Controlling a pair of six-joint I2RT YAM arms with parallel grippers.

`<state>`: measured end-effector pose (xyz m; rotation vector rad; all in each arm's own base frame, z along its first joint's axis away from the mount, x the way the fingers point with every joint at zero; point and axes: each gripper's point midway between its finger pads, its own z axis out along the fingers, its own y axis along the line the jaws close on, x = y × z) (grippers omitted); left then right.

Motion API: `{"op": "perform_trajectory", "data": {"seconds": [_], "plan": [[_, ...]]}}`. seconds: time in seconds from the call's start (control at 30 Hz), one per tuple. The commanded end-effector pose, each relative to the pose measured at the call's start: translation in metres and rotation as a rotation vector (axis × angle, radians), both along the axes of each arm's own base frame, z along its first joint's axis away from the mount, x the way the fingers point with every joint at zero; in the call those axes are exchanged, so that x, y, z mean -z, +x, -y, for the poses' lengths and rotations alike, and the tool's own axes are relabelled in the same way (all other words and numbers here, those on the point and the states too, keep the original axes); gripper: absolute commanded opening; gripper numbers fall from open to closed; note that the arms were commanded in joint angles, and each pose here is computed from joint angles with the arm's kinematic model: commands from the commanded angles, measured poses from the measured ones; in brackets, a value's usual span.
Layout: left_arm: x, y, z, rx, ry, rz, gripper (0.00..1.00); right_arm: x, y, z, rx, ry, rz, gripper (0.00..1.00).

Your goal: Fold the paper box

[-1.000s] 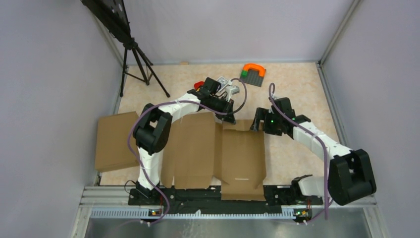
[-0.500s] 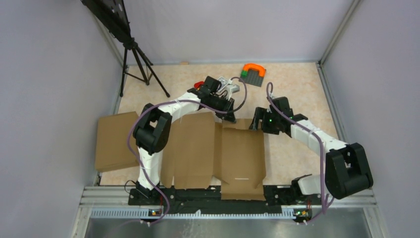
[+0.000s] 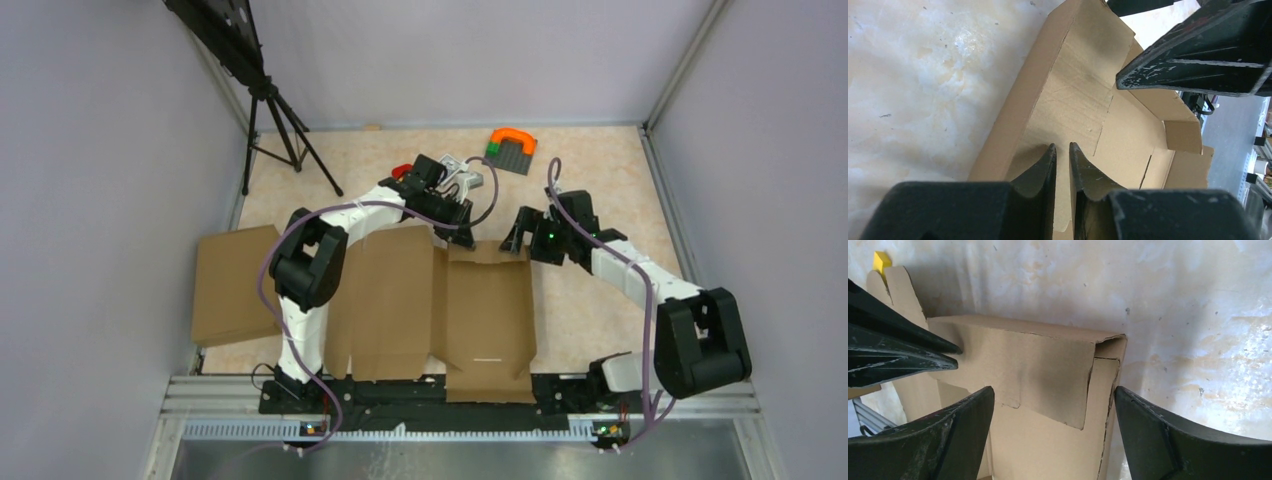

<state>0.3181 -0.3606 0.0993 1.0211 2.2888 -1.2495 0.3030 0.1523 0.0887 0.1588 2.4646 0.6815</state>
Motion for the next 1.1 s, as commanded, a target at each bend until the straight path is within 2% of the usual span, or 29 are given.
{"op": "perform_trajectory", "data": {"seconds": [0.0, 0.43, 0.63, 0.93, 1.07], "plan": [[0.003, 0.003, 0.001, 0.004, 0.010, 0.007, 0.17, -0.006, 0.013, -0.009, -0.014, 0.042, 0.017, 0.86], [0.002, 0.004, 0.002, -0.001, 0.009, 0.005, 0.19, 0.011, 0.011, -0.005, -0.024, 0.004, -0.022, 0.66], [0.001, 0.004, 0.003, -0.002, 0.007, 0.002, 0.23, 0.013, 0.011, -0.004, -0.028, -0.012, -0.027, 0.61], [-0.015, 0.014, 0.001, -0.062, 0.020, 0.053, 0.59, 0.018, 0.009, -0.004, -0.031, -0.010, -0.034, 0.55], [-0.028, 0.022, 0.002, -0.095, 0.010, 0.080, 0.62, 0.020, 0.008, -0.004, -0.034, -0.011, -0.036, 0.55]]}}
